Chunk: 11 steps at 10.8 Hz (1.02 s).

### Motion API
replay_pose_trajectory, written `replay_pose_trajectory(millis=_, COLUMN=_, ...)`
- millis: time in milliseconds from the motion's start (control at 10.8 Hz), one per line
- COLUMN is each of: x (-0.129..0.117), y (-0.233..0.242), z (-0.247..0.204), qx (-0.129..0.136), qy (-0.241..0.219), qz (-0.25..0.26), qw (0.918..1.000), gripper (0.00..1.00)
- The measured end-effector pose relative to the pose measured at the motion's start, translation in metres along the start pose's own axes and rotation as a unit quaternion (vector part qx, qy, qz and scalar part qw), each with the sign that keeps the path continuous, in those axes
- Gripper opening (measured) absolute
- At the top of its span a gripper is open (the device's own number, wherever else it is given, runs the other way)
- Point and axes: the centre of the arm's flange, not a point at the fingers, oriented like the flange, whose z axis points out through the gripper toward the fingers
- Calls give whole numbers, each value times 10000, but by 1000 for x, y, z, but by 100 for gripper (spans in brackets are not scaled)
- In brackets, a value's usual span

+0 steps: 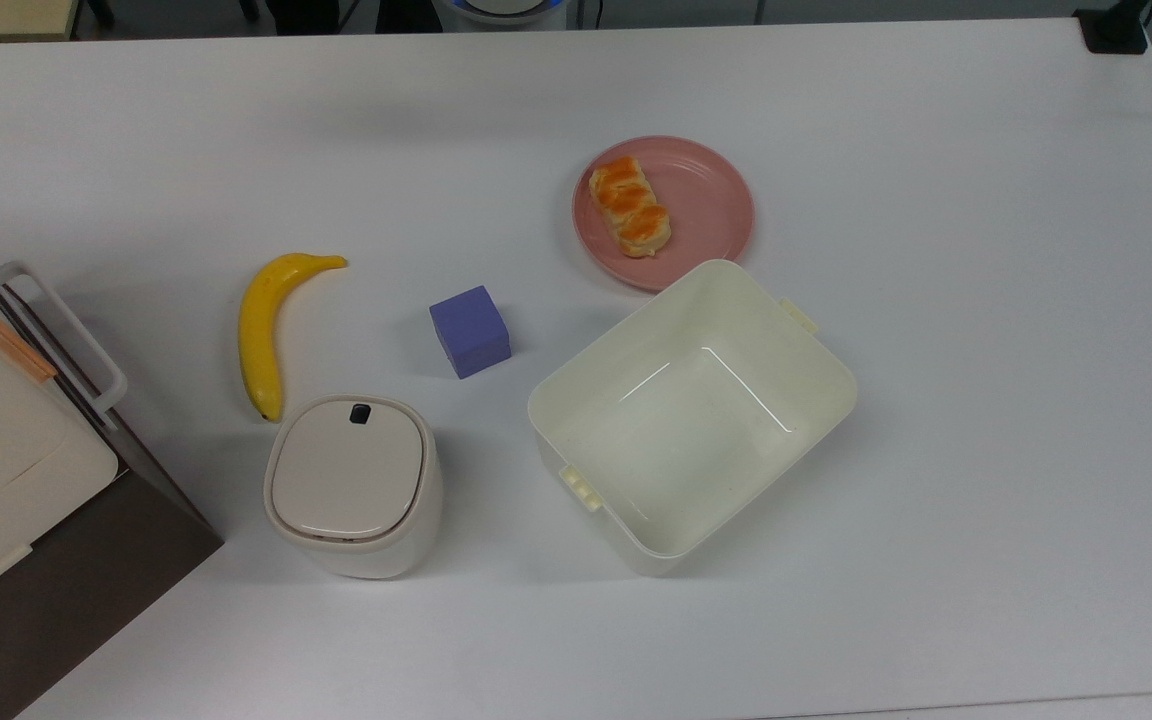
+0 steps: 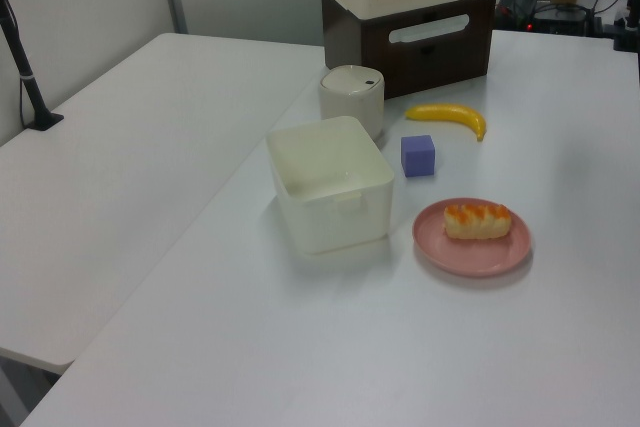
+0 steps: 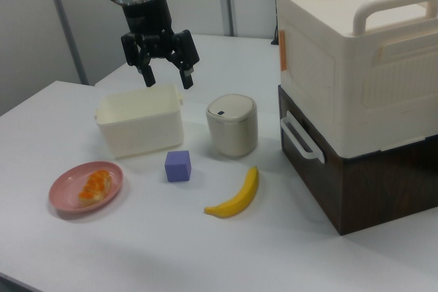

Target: Put the bread on a plate

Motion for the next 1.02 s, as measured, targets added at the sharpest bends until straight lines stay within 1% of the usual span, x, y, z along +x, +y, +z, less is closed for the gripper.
replay_pose_trajectory(millis=185, x=1, y=-3, z=0, qx=5, qy=4, qz=-30, qw=10000, gripper=100)
replay_pose_trajectory(millis=278, x=1, y=-4, z=0, qx=56, qy=12, qz=-35, qw=10000, gripper=100)
replay_pose_trajectory(millis=463, x=3, y=-8, z=2, qx=243, qy=34, qz=-43, qw=9997, gripper=100)
replay_pose_trajectory(millis=556, x=4, y=-8, z=3, qx=269, qy=34, qz=-40, qw=9996, gripper=100)
replay_pose_trajectory(millis=1019, x=5, y=-7, z=6, qx=288, qy=5, qz=-30, qw=9996, gripper=100)
